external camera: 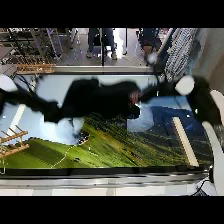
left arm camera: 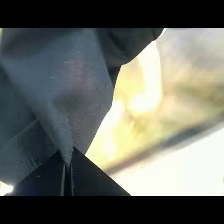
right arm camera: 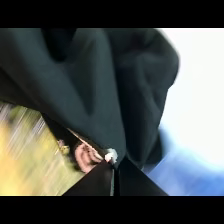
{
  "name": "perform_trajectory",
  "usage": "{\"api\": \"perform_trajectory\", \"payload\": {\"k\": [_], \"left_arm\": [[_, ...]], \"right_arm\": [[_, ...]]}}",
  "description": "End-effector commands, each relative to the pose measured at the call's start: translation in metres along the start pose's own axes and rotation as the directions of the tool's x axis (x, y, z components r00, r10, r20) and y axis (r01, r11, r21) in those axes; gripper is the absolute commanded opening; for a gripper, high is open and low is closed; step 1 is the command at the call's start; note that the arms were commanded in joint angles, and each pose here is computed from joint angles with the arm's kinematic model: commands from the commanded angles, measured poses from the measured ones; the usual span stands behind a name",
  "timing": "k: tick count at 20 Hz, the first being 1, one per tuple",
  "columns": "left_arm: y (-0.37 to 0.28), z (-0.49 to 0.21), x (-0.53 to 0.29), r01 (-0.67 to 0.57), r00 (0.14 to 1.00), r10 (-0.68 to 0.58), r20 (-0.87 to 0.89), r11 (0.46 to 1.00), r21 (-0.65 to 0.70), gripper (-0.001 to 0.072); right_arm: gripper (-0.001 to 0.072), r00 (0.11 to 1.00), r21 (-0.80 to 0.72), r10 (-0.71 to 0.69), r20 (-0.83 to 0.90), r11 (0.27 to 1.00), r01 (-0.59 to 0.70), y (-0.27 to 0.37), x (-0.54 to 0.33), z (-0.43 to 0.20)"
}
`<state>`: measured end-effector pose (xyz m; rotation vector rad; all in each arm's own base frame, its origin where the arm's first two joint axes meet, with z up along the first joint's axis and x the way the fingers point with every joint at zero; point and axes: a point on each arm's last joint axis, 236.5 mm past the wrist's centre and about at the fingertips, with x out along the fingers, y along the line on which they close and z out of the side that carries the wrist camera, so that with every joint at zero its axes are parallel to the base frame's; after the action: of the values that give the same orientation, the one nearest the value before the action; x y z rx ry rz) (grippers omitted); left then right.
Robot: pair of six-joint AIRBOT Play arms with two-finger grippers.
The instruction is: Fold the clothes and pants, and hang the long-sleeved shirts on hangers.
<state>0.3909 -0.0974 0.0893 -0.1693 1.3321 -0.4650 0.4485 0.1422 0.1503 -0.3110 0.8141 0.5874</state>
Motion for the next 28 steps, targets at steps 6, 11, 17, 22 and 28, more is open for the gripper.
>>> {"api": "perform_trajectory", "payload": {"k": [6, 11, 17, 22, 28], "left_arm": [[-0.006, -0.153, 0.085, -0.08, 0.91, 0.06, -0.41, 0.996, -0.033, 0.0316], [-0.052, 0.014, 0.059, 0.017, 0.989, -0.024, 0.145, 0.999, 0.051, 0.0681], [-0.085, -0.023, 0.18, 0.086, 0.989, -0.038, -0.141, 0.933, 0.35, 0.0682], [-0.11, -0.029, 0.213, 0.089, 0.982, 0.01, -0.191, 0.859, 0.504, 0.0671], [-0.108, 0.028, 0.181, -0.02, 0.999, 0.037, -0.027, 0.886, 0.464, 0.0014]], "right_arm": [[0.0526, 0.922, 0.214, 0.264, -0.281, 0.954, -0.208, 0.095, -0.004, -0.181], [0.0525, 0.957, 0.445, 0.282, 0.068, 0.85, -0.282, 0.094, 0.021, -0.094], [0.0525, 0.938, 0.463, 0.342, 0.049, 0.825, -0.325, 0.127, 0.057, -0.091], [0.0525, 0.944, 0.45, 0.329, 0.027, 0.839, -0.306, 0.122, 0.057, -0.097], [0.0492, 0.925, 0.601, 0.377, -0.044, 0.75, -0.277, 0.139, 0.06, -0.12]]}}
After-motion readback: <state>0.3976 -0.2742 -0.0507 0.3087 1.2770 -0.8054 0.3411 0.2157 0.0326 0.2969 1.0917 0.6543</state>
